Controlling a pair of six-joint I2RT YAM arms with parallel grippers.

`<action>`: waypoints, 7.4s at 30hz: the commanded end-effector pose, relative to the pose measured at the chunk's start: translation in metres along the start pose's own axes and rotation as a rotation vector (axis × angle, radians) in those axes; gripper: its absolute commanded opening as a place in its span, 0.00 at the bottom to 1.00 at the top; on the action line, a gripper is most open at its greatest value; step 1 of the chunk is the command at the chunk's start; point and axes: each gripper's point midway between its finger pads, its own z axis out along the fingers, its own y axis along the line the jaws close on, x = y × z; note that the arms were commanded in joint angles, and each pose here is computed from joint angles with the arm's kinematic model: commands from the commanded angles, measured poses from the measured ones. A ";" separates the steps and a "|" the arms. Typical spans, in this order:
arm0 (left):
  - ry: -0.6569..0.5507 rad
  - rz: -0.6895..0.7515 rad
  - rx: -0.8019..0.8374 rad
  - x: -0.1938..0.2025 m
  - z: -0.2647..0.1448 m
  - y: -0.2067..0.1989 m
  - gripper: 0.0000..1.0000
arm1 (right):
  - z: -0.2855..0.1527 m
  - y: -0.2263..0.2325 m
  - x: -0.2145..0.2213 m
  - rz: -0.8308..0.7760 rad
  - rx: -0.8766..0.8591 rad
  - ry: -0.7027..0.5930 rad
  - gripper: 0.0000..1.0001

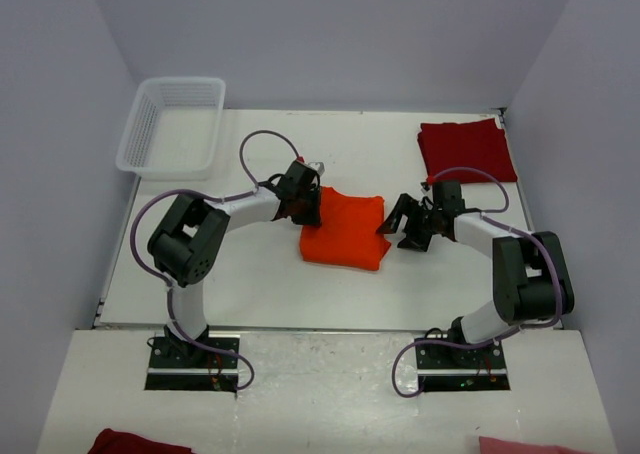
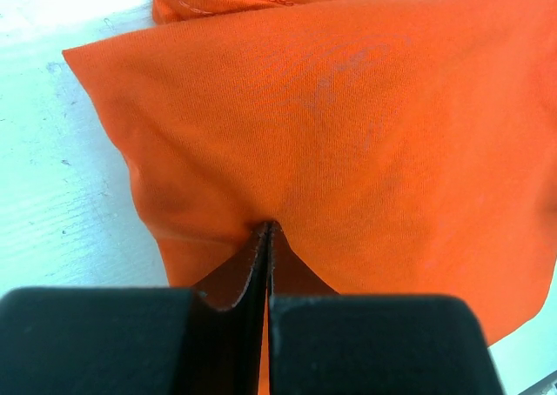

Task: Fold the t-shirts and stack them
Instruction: Smooth out wrinkles on the folded tshirt, then put the neatly folded tshirt into the corner of the board with the right arm

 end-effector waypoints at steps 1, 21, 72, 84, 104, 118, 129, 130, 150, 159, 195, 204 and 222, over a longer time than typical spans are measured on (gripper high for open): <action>0.073 0.020 -0.071 0.019 0.009 0.025 0.00 | 0.002 0.001 0.002 0.017 -0.020 0.004 0.83; 0.091 0.001 -0.027 0.036 0.006 0.022 0.00 | 0.013 0.002 0.002 0.038 -0.008 0.006 0.83; -0.195 0.116 -0.003 0.007 -0.088 -0.028 0.22 | 0.008 0.072 -0.078 -0.472 0.329 -0.085 0.00; -0.230 0.094 0.097 0.039 -0.131 -0.038 0.25 | -0.005 0.058 -0.163 -0.625 0.688 -0.204 0.00; -0.136 0.106 0.147 0.078 -0.122 -0.030 0.25 | -0.073 0.044 -0.293 -0.633 1.040 -0.464 0.00; -0.105 0.135 0.134 0.080 -0.109 -0.030 0.25 | -0.104 0.041 -0.345 -0.726 1.121 -0.507 0.00; -0.087 0.147 0.128 0.080 -0.102 -0.030 0.25 | -0.127 0.034 -0.345 -0.691 1.118 -0.529 0.00; -0.089 0.144 0.128 0.080 -0.102 -0.030 0.25 | -0.130 0.036 -0.344 -0.685 1.107 -0.538 0.00; -0.074 0.150 0.129 0.087 -0.098 -0.027 0.26 | -0.156 0.042 -0.328 -0.641 1.093 -0.590 0.00; -0.072 0.154 0.131 0.086 -0.097 -0.028 0.26 | -0.160 0.044 -0.318 -0.629 1.065 -0.592 0.00; -0.060 0.160 0.135 0.090 -0.096 -0.027 0.27 | -0.161 0.045 -0.310 -0.634 1.087 -0.595 0.00; -0.057 0.160 0.139 0.091 -0.095 -0.027 0.27 | -0.169 0.045 -0.312 -0.626 1.111 -0.610 0.00; -0.048 0.160 0.143 0.093 -0.094 -0.028 0.27 | -0.176 0.035 -0.317 -0.584 1.153 -0.622 0.00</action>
